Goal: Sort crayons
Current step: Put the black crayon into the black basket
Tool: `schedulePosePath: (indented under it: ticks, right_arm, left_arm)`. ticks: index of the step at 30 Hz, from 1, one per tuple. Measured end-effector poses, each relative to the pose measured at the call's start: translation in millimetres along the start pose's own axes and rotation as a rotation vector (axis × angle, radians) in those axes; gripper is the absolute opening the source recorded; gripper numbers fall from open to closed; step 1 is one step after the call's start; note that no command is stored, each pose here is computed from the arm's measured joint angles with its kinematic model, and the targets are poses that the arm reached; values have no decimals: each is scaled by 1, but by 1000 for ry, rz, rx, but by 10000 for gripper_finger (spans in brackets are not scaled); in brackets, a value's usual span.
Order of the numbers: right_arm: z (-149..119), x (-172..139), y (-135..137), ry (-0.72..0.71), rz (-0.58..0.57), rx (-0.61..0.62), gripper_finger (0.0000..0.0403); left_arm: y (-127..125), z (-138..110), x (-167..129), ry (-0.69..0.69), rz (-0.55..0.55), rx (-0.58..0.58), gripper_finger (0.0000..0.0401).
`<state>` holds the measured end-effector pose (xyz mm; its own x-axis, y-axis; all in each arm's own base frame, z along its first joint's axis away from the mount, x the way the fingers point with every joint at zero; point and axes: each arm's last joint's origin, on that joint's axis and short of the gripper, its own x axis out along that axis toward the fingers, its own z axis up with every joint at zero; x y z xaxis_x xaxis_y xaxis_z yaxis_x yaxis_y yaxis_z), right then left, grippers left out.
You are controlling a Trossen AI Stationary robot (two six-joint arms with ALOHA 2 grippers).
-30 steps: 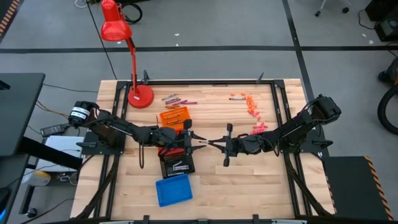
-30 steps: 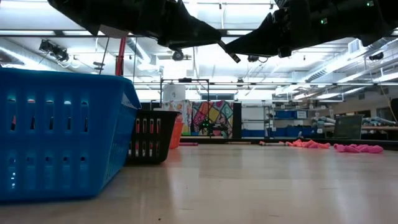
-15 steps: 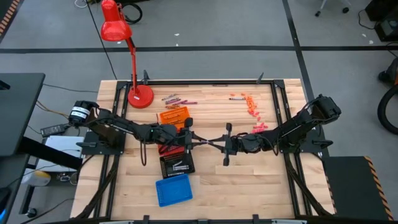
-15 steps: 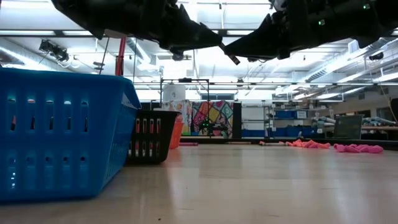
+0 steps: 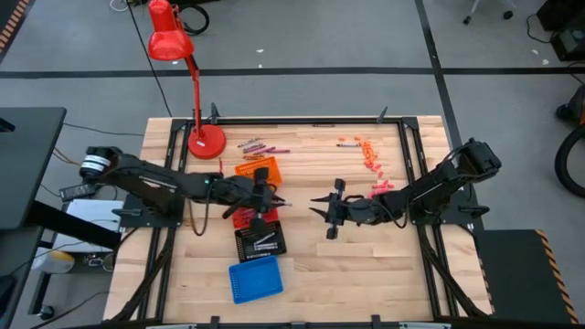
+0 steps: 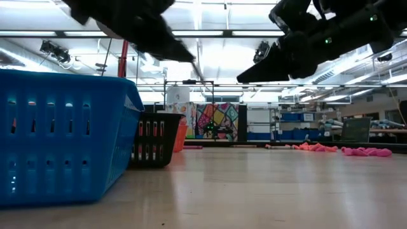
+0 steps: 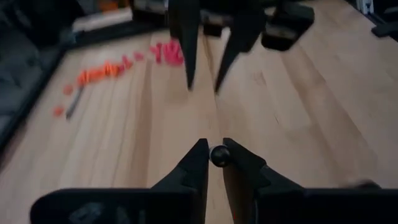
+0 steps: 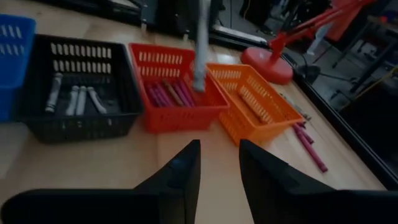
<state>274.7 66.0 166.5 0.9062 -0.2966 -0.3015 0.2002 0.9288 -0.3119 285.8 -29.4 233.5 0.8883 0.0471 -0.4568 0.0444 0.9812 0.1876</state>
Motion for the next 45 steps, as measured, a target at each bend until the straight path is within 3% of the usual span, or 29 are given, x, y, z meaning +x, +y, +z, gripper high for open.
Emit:
schedulePosePath:
  ticks: [4,15,20,26,32,39,45]
  right_arm:
    - [-4,2,-4,33,-11,-12,115]
    - [-6,11,-20,49,-30,6,114]
    - [-8,16,-25,44,54,19,115]
    - [-9,19,-31,47,52,20,114]
    - [-9,21,-36,39,88,13,114]
    - [-9,23,-38,21,162,15,113]
    - [-9,23,-38,18,170,16,113]
  left_arm:
    - [0,-4,-20,100,-34,-106,44]
    - [-13,-26,-33,414,-390,-479,46]
    - [-14,-25,-33,439,-415,-591,46]
    - [-16,-27,-30,478,-398,-682,47]
    - [-32,-15,-16,533,-424,-657,47]
    - [-41,-10,2,738,-297,-554,48]
    - [-48,-19,19,863,-276,-514,48]
